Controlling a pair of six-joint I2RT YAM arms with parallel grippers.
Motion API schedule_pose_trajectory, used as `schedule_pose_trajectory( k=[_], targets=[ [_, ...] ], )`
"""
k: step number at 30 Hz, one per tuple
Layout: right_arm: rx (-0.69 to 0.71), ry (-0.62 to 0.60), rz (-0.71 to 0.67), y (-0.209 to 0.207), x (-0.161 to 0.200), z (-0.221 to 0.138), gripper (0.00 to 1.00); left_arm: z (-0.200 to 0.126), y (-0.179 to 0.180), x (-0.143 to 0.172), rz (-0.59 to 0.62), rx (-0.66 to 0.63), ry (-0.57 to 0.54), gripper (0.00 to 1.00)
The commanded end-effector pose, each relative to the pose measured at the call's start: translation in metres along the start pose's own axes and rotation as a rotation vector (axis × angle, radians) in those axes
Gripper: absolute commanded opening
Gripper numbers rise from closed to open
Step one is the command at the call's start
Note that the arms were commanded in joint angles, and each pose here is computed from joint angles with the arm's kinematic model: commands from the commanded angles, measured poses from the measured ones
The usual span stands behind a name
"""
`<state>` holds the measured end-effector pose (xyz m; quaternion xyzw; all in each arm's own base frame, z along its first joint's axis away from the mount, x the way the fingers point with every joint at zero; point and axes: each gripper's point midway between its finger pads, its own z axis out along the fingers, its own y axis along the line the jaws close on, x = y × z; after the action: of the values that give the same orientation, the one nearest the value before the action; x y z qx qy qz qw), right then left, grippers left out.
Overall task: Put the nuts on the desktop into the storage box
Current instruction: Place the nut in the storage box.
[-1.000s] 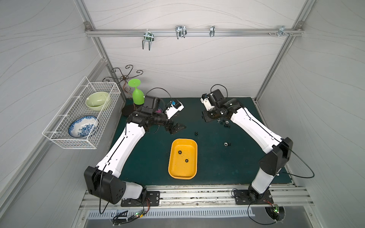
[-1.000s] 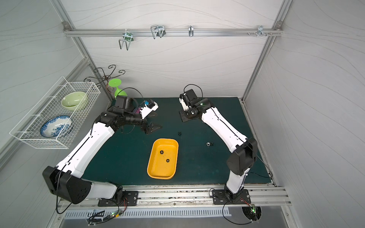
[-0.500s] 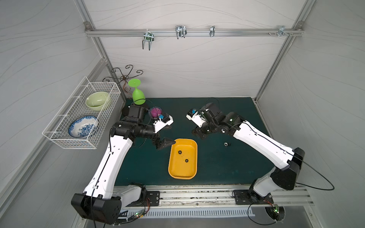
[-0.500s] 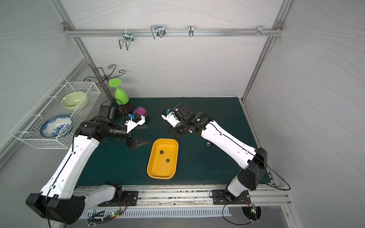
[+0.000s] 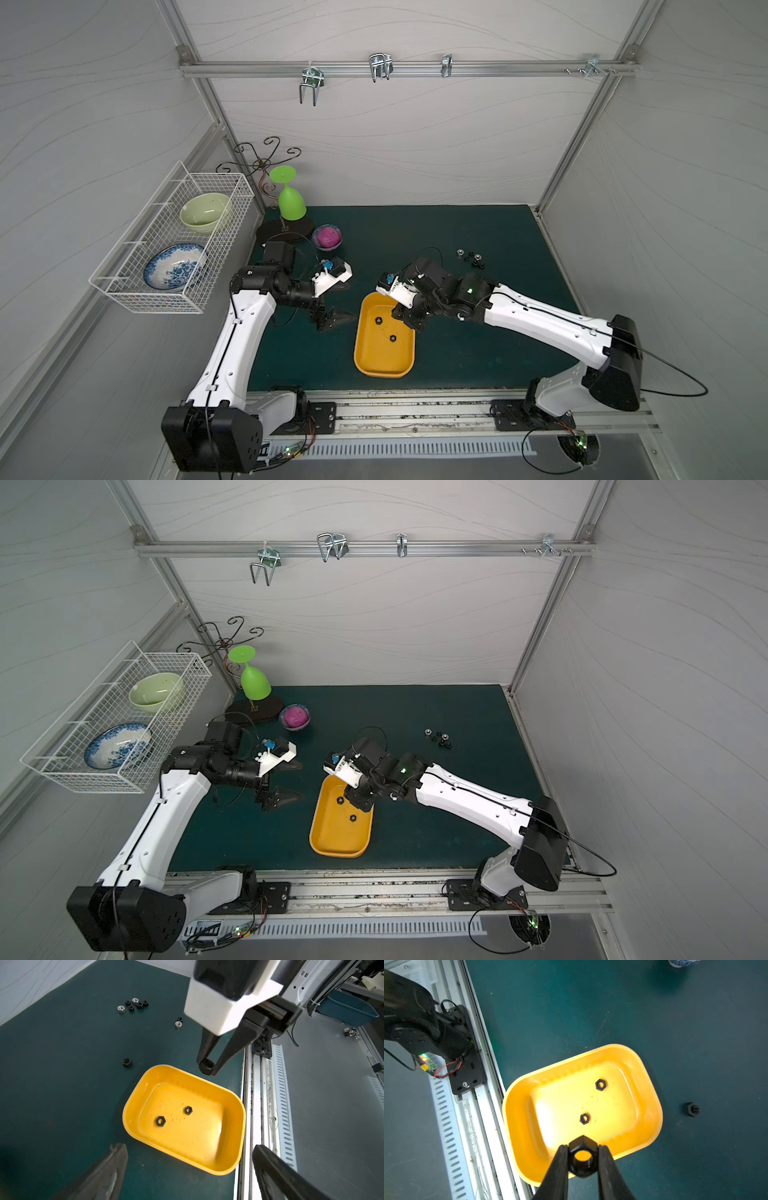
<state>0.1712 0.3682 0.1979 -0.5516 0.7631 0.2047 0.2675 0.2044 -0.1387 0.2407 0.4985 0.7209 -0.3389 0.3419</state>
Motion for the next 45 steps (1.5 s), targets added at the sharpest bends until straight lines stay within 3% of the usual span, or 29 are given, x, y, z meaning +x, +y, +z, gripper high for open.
schedule_pose_trajectory(
  k=[1,9,17,24,30,45],
  targets=[
    [0.015,-0.016,-0.035,-0.001,-0.004,0.021,0.13,-0.004,-0.003,0.003,0.044,-0.004,-0.041,0.99],
    [0.050,0.116,-0.050,-0.008,0.021,0.075,0.10,-0.002,0.025,0.039,-0.039,-0.069,-0.042,0.99],
    [0.115,0.219,-0.089,-0.027,0.039,0.107,0.11,0.010,0.032,0.063,0.059,-0.103,-0.042,0.99],
    [0.101,0.264,-0.063,-0.034,0.045,0.119,0.13,0.018,0.041,0.078,0.066,-0.109,-0.026,0.99],
    [0.100,0.298,-0.054,-0.035,0.051,0.126,0.14,0.021,0.026,0.082,0.155,-0.093,-0.037,0.99],
    [0.137,0.381,-0.028,-0.048,0.078,0.144,0.15,0.020,0.016,0.088,0.159,-0.049,0.009,0.99]
  ],
)
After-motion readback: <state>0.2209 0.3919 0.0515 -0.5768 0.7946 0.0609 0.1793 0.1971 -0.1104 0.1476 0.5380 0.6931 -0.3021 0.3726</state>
